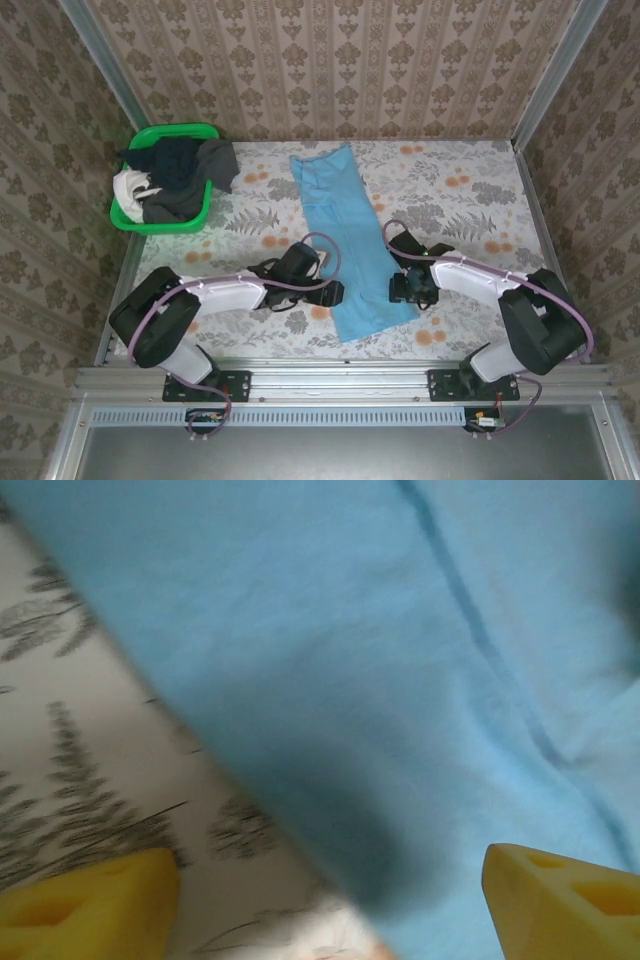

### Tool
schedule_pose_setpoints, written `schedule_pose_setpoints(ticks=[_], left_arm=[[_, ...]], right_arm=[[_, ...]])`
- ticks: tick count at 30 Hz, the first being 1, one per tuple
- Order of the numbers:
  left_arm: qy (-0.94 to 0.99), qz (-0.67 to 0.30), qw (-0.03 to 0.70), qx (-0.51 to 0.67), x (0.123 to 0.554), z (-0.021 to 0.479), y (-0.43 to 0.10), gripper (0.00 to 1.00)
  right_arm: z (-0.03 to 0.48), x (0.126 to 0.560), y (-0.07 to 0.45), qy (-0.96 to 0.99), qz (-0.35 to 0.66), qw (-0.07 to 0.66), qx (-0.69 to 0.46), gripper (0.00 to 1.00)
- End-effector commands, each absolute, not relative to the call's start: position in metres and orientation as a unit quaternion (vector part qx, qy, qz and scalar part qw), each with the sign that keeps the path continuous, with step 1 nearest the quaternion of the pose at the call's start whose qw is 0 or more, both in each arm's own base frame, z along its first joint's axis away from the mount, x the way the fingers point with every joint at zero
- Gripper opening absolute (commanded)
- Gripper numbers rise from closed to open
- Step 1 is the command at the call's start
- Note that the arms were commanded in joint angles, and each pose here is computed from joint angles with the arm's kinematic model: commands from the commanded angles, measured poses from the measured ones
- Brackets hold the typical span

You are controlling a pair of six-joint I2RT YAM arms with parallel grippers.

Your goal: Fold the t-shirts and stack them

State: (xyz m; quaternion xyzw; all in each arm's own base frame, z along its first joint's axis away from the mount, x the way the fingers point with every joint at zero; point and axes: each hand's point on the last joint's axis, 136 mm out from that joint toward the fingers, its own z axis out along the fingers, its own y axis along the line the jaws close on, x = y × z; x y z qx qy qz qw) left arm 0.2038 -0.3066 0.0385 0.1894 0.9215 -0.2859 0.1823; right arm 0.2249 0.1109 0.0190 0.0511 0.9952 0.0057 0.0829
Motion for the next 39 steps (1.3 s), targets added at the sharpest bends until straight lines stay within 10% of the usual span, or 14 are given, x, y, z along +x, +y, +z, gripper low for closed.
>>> schedule_pose_setpoints(ticks=[1, 10, 16, 22, 33, 39], left_arm=[[0.929, -0.289, 0.154, 0.172, 0.189, 0.018, -0.312, 0.71], [0.934, -0.28, 0.142, 0.169, 0.201, 0.004, -0.294, 0.17], [0.937, -0.27, 0.148, 0.164, 0.215, 0.004, -0.275, 0.0], [0.935, -0.281, 0.156, 0.151, 0.217, 0.012, -0.266, 0.0], [0.938, -0.262, 0.169, 0.152, 0.176, 0.025, -0.275, 0.67], [0.932, -0.293, 0.147, 0.156, 0.147, 0.007, -0.297, 0.53]], right_arm=[[0.014, 0.212, 0.107, 0.996, -0.001, 0.066, 0.057, 0.58], [0.015, 0.214, 0.092, 0.995, -0.028, 0.068, 0.067, 0.18], [0.019, 0.213, 0.094, 0.995, -0.01, 0.071, 0.067, 0.1], [0.021, 0.206, 0.099, 0.994, 0.025, 0.079, 0.071, 0.09], [0.019, 0.198, 0.102, 0.993, 0.053, 0.077, 0.068, 0.12], [0.015, 0.198, 0.113, 0.992, 0.079, 0.074, 0.065, 0.14]])
